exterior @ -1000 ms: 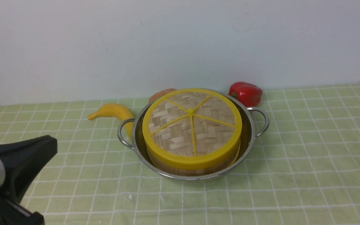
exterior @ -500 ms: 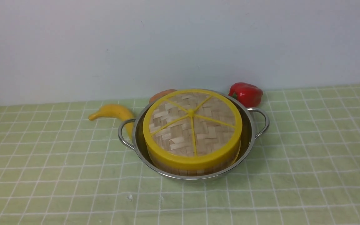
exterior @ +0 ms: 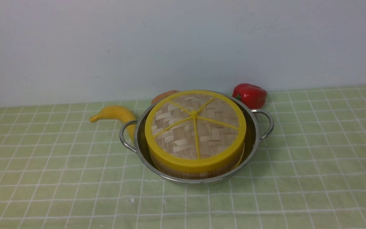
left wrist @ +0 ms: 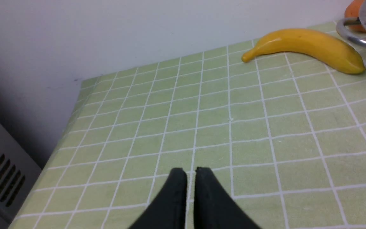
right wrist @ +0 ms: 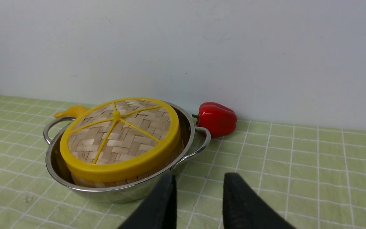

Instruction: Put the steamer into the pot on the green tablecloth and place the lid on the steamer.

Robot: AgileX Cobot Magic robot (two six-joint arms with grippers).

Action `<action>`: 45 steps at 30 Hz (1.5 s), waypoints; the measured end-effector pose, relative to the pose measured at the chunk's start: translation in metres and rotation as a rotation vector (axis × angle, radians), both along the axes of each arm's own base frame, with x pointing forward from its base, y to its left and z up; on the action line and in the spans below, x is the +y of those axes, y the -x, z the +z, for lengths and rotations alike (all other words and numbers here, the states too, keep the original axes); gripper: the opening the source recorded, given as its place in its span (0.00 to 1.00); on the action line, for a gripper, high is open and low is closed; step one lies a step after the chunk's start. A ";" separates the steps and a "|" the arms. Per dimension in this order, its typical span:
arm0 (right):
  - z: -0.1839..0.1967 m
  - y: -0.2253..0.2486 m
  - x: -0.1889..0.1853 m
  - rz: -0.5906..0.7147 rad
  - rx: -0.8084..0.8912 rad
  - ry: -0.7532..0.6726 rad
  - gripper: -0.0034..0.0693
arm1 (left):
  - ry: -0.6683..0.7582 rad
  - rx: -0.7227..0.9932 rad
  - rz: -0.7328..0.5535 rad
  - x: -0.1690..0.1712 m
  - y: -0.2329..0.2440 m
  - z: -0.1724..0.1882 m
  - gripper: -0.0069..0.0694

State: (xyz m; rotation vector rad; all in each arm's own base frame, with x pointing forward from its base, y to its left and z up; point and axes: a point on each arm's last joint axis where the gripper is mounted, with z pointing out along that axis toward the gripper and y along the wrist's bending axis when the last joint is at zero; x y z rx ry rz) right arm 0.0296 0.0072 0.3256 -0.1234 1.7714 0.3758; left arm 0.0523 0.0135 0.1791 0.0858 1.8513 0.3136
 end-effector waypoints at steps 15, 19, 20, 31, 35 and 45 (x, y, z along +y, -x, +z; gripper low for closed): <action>-0.034 0.004 -0.009 -0.214 -0.181 0.064 0.38 | -0.001 0.000 0.001 0.000 0.000 0.000 0.17; -0.078 -0.013 -0.009 -0.294 -0.144 0.092 0.38 | -0.002 -0.003 0.000 0.000 0.000 0.000 0.18; -0.085 -0.016 -0.009 -0.304 -0.140 0.095 0.38 | -0.002 -0.003 0.000 0.000 0.000 0.000 0.19; -0.136 -0.026 -0.009 -0.316 -0.050 0.092 0.38 | -0.002 -0.004 0.000 0.000 0.000 0.000 0.20; -0.136 -0.026 -0.009 -0.316 -0.052 0.090 0.38 | -0.002 -0.004 0.000 0.000 0.000 0.000 0.22; -0.136 -0.026 -0.009 -0.317 -0.053 0.089 0.38 | -0.002 -0.004 0.000 0.000 0.000 0.000 0.23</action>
